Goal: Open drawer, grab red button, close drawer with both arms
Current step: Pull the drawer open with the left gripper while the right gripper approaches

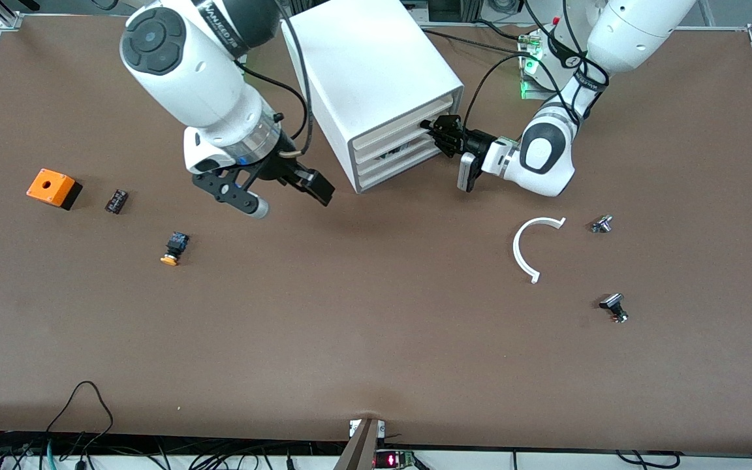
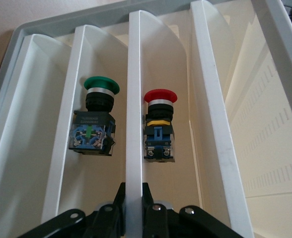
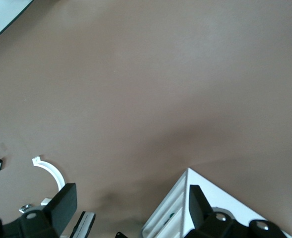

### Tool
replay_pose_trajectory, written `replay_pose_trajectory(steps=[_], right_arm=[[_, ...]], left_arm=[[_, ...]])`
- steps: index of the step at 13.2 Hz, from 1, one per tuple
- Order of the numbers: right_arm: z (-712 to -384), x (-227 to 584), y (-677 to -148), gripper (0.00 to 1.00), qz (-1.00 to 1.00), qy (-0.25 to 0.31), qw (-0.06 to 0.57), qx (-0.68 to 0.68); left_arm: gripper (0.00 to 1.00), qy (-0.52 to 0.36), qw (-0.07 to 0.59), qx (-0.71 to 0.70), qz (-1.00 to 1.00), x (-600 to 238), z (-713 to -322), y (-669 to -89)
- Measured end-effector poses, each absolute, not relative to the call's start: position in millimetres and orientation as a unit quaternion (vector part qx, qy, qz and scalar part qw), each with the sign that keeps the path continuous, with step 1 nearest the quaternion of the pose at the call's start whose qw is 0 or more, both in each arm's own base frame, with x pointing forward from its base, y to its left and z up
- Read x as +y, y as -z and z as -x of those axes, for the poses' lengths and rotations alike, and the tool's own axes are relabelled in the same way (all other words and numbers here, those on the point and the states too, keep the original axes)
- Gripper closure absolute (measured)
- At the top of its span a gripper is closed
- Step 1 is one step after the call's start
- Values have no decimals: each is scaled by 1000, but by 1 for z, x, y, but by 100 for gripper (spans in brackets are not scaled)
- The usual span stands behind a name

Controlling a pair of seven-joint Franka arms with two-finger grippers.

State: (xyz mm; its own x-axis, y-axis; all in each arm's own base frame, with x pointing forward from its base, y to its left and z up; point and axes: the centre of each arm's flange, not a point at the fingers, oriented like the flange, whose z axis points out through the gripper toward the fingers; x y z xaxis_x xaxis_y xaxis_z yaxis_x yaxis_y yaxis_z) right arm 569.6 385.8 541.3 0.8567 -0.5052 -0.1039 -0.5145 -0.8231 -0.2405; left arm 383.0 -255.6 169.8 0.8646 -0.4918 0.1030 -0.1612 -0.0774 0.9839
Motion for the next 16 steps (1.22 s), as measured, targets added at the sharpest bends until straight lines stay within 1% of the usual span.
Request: replay_pose_trajectory(steps=[6, 11, 14, 16], right_arm=[[-546, 442, -528, 0, 941, -22, 148, 304], [-523, 497, -510, 0, 943, -24, 140, 302], [-512, 527, -484, 0, 954, -3, 114, 279], [-493, 551, -460, 0, 959, 2, 92, 270]], left_arm=[[87, 94, 643, -206, -732, -228, -413, -173], [87, 75, 639, -213, -735, -200, -457, -168], [87, 69, 639, -209, -737, -188, -476, -165], [87, 66, 640, -209, -737, -183, -486, -164]])
